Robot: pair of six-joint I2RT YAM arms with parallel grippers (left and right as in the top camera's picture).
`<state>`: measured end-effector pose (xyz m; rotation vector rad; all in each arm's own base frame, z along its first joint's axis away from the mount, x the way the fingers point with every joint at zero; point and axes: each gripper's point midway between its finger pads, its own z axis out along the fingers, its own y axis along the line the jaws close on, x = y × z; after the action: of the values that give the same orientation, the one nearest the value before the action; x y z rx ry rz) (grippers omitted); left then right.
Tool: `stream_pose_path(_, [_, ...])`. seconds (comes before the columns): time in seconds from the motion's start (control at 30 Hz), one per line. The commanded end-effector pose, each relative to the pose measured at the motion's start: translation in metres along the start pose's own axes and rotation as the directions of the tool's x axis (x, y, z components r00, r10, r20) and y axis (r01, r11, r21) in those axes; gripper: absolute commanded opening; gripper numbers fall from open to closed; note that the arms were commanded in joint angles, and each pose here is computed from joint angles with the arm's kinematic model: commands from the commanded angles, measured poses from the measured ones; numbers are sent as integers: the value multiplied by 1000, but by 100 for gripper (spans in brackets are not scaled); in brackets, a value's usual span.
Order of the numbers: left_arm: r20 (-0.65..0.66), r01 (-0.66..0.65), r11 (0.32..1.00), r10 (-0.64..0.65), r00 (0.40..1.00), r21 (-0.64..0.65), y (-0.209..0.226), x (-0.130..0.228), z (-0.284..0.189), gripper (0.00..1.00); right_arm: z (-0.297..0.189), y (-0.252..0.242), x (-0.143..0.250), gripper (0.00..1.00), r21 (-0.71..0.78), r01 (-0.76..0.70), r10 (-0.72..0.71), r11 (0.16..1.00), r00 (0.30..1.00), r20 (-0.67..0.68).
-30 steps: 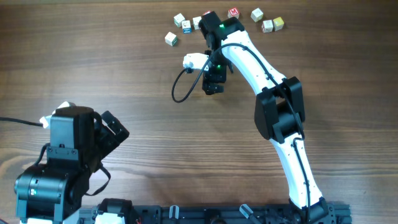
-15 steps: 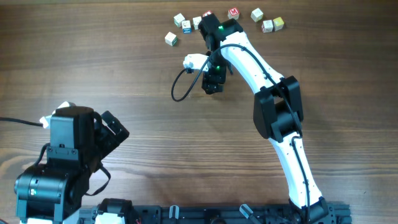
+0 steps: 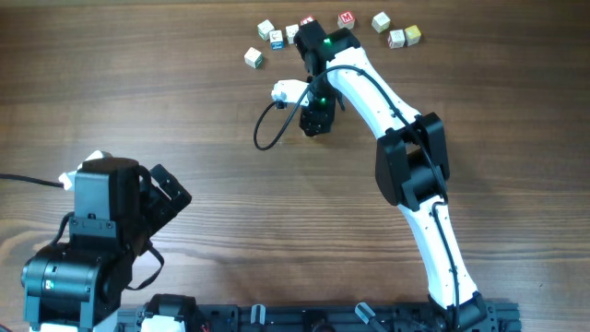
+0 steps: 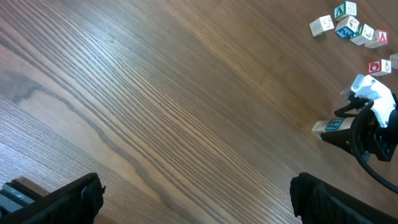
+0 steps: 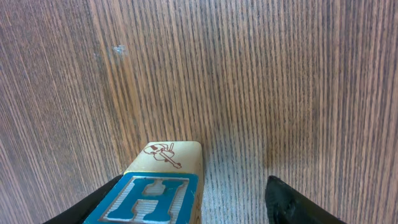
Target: Form a tower
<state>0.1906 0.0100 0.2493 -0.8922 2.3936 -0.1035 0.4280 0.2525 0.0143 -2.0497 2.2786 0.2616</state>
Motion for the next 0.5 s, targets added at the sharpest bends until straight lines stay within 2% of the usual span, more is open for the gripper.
stream_pose_path(0.0, [-1, 17, 1000, -17, 1000, -3, 1, 0, 1, 100, 7, 0, 2, 68, -10, 0, 0, 1000, 1000, -9])
stream_pose_path(0.37, [-2, 17, 1000, -17, 1000, -3, 1, 0, 1, 100, 7, 0, 2, 62, -10, 0, 0, 1000, 1000, -9])
stream_pose_path(0.43, [-1, 17, 1000, -17, 1000, -3, 1, 0, 1, 100, 7, 0, 2, 56, -10, 0, 0, 1000, 1000, -9])
stream_pose_path(0.47, [-1, 17, 1000, -17, 1000, -3, 1, 0, 1, 100, 7, 0, 2, 55, -10, 0, 0, 1000, 1000, -9])
